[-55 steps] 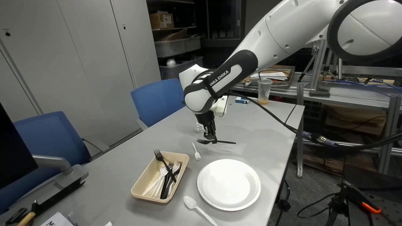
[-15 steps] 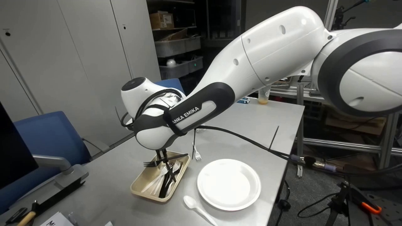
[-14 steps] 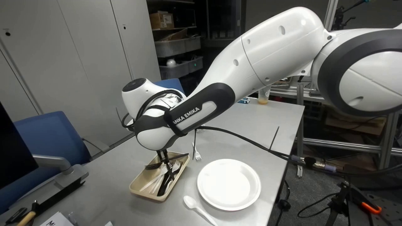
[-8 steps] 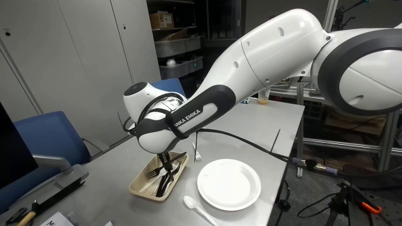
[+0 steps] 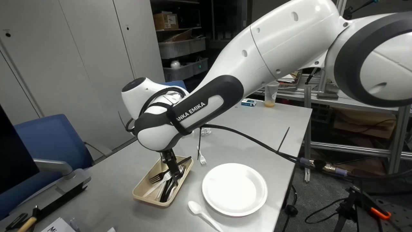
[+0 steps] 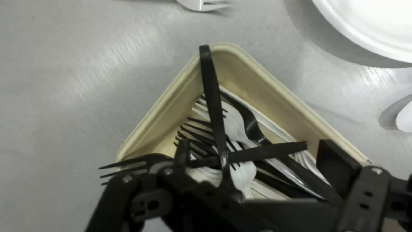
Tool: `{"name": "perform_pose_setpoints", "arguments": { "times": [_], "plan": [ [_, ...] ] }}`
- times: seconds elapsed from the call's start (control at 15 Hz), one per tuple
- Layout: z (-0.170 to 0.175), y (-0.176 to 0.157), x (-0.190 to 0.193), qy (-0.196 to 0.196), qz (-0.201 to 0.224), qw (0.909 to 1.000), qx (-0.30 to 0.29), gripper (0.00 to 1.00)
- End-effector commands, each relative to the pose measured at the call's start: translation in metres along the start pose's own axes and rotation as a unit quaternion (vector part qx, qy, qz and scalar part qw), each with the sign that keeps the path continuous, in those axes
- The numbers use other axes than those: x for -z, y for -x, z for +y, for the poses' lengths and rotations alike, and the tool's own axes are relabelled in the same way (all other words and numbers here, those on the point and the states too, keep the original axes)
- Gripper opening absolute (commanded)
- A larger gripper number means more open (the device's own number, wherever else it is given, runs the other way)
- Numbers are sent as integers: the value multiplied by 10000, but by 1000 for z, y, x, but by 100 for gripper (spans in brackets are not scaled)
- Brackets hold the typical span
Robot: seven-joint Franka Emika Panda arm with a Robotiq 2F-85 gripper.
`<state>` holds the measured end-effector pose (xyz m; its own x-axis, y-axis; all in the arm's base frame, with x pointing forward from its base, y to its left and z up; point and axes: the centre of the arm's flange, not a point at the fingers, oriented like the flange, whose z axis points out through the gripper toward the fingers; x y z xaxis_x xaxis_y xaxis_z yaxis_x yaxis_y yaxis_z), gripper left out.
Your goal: Pick both black forks on the table and put them on the tray
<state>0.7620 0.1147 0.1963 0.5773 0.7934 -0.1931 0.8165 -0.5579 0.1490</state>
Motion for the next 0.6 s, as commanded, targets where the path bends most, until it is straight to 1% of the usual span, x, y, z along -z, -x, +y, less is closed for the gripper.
{"name": "perform_pose_setpoints", "arguments": {
  "times": [0.0,0.2,0.33,0.53],
  "plan": [
    [-23,30,27,-121,-454,9981,-393,100],
    [-31,58,34,-236,-691,9931,-916,100],
    [-36,81,35,-318,-795,9877,-1309,100],
    [-44,121,27,-432,-955,9762,-1901,100]
  ]
}}
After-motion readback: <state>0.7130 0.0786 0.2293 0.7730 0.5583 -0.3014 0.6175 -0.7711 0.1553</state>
